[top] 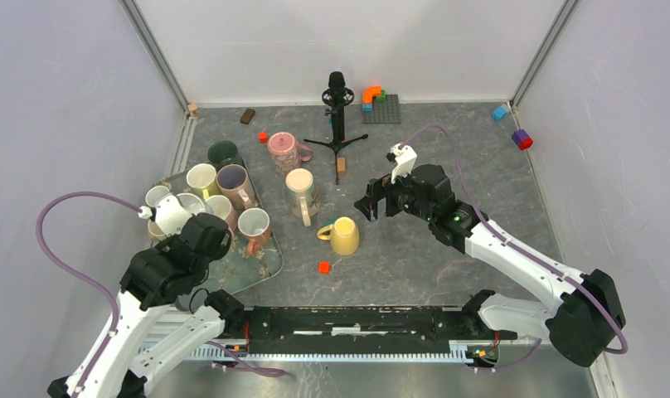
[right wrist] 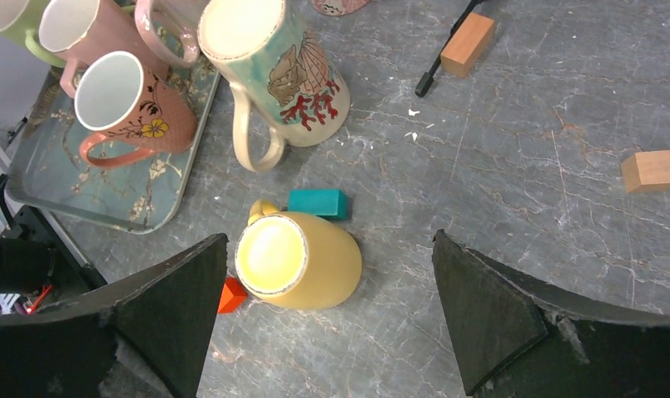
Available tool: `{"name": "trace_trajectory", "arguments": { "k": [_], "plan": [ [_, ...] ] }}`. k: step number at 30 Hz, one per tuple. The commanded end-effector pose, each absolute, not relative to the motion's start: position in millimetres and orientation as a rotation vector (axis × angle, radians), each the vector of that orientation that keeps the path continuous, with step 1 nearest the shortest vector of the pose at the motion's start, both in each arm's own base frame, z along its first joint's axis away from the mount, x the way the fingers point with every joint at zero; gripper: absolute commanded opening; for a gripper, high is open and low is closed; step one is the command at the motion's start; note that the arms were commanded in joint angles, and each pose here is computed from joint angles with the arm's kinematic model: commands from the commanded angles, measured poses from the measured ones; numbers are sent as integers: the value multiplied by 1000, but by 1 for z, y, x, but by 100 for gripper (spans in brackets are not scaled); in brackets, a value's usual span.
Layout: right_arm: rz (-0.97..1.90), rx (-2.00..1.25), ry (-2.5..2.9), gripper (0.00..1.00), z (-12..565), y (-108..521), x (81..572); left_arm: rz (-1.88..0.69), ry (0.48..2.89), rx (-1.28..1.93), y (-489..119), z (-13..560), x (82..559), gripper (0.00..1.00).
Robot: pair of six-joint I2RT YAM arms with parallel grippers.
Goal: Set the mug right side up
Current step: Place the cup on the tray.
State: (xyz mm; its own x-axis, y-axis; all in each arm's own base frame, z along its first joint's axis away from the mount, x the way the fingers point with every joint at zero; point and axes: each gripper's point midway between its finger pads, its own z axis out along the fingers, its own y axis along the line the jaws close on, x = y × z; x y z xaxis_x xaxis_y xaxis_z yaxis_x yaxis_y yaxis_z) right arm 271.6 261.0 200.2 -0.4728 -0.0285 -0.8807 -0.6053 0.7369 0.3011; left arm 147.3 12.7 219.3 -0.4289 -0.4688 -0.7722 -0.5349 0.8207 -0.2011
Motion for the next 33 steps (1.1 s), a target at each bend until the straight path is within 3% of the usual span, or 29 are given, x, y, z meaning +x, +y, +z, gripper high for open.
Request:
{"name": "trace_trajectory", "arguments": {
  "k": [1, 33],
  "plan": [
    [744, -533, 1923, 98, 211, 262, 277, 133, 1934, -900, 33, 232, 149, 2],
    [659, -619, 1961, 98, 188, 249, 278, 170, 2024, -1141, 10, 106, 154, 2]
  ]
}}
